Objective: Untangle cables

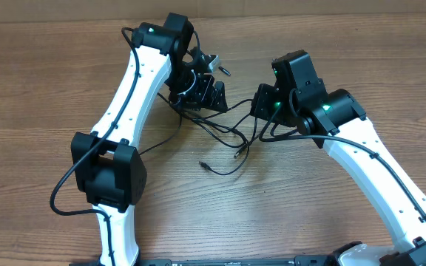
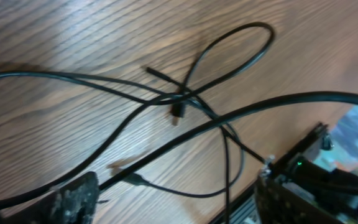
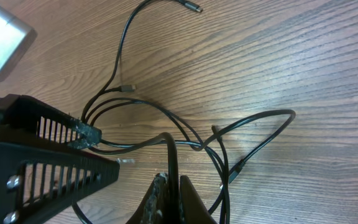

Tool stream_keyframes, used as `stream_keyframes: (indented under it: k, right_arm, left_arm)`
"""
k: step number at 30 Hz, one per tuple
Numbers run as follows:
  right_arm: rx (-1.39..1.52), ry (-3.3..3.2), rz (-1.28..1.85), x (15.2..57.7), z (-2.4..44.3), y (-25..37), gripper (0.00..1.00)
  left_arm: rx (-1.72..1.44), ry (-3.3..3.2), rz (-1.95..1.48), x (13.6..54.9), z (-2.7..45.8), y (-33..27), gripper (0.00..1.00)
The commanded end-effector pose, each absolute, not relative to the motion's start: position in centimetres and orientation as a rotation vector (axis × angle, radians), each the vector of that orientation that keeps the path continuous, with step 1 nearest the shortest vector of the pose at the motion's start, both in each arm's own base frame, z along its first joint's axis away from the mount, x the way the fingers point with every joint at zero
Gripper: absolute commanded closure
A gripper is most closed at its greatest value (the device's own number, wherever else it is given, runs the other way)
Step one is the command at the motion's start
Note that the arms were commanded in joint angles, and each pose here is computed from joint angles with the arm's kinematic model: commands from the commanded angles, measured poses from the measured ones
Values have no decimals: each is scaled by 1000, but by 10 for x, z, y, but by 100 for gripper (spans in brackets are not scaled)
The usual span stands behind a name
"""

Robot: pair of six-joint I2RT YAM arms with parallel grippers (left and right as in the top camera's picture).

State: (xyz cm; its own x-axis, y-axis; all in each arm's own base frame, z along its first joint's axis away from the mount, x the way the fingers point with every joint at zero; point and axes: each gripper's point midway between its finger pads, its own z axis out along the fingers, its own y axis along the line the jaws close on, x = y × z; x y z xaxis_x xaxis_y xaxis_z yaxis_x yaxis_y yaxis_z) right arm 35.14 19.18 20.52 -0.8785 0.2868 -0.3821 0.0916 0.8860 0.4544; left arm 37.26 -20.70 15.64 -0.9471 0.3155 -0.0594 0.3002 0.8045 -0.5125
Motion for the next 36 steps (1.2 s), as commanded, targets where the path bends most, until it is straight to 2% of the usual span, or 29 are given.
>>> stream_keyframes:
  k: [1,9,13,16,17,23,28,36]
  right_arm:
    - [269,2551,601,357,224,190,96]
    - [269,2551,601,357,224,190,96]
    - [269,2551,601,357,224,190,96]
    - [269,2551,601,357,224,190,96]
    - [269,2551,601,357,224,190,96]
    - [269,2551,601,357,224,190,96]
    - [269,2551,600,357,223,190,96]
    - [271,2555,597,357,223,189,96]
  left_arm:
    - [-453,-2980,721,375,145,-199,24]
    - [-430,-2970,699,372,140,-196,30]
    - [-397,-2935,684,365,122,-195,33]
    - [-372,-2922,676,362,108,-194,45]
    - [-364,-2918,673,361,102,-193,52]
    - [-367,-2927,662,362,90,-192,60]
    - [-247,-3012,410,372,77,-166,63]
    - [-230,-3028,363,374,75,-161,63]
